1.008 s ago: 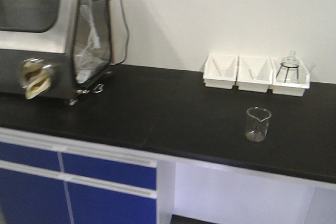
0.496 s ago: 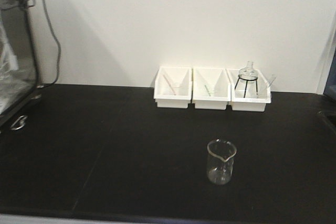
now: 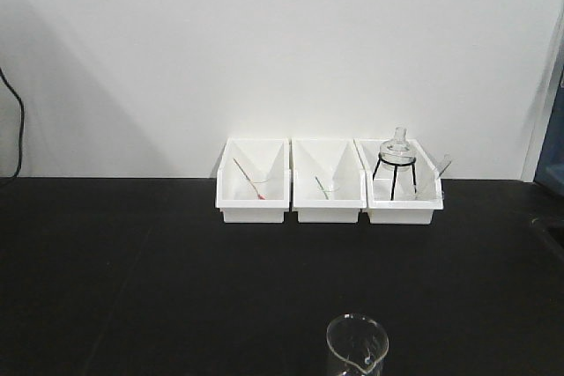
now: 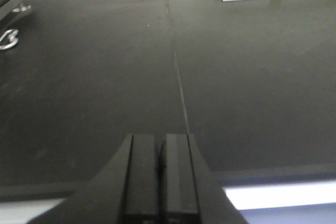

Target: Grab transparent chemical and place on left bench

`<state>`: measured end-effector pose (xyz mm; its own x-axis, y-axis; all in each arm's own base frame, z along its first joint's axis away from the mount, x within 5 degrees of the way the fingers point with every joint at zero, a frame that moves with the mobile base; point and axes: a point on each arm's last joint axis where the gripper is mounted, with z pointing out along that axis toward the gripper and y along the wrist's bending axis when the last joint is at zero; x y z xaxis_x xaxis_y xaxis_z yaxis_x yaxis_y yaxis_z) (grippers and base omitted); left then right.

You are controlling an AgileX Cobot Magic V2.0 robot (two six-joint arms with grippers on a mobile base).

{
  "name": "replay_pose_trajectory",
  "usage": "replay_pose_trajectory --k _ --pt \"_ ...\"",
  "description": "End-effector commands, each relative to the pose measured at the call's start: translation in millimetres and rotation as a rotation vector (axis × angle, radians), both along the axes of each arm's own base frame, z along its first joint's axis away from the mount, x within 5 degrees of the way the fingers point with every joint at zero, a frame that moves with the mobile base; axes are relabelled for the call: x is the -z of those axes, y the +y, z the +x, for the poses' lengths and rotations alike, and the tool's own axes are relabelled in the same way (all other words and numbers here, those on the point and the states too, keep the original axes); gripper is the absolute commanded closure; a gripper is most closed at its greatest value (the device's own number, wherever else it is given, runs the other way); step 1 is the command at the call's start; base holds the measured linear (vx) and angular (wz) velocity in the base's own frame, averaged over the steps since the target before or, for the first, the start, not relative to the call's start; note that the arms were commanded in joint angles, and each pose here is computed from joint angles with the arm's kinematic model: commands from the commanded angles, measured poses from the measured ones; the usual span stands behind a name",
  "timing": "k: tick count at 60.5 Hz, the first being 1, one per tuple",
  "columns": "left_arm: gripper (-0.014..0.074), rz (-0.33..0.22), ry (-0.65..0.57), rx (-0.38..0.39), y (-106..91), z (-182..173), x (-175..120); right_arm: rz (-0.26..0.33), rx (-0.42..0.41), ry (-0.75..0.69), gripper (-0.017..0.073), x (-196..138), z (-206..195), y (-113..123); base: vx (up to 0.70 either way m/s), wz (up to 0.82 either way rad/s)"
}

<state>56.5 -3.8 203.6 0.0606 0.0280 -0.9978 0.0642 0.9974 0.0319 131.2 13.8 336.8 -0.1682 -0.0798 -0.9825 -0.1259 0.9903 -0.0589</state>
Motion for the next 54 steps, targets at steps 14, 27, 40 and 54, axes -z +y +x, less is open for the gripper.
replay_pose_trajectory --k 14,27,40,54 --pt "0.0597 -0.014 -0.081 0.001 0.2 -1.5 -2.7 0.006 0.016 -0.109 0.0562 -17.1 0.9 -1.6 0.26 -0.07" --pt "0.0597 -0.014 -0.081 0.001 0.2 -1.5 -2.7 0.006 0.016 -0.107 0.0562 -17.0 0.9 -1.6 0.16 -0.04" --pt "0.0597 -0.014 -0.081 0.001 0.2 -1.5 -2.7 0.006 0.016 -0.107 0.0562 -17.0 0.9 -1.6 0.1 0.01" --pt "0.0597 -0.014 -0.081 0.001 0.2 -1.5 -2.7 0.017 0.024 -0.149 0.0562 -20.6 2.4 -2.1 0.04 0.01"
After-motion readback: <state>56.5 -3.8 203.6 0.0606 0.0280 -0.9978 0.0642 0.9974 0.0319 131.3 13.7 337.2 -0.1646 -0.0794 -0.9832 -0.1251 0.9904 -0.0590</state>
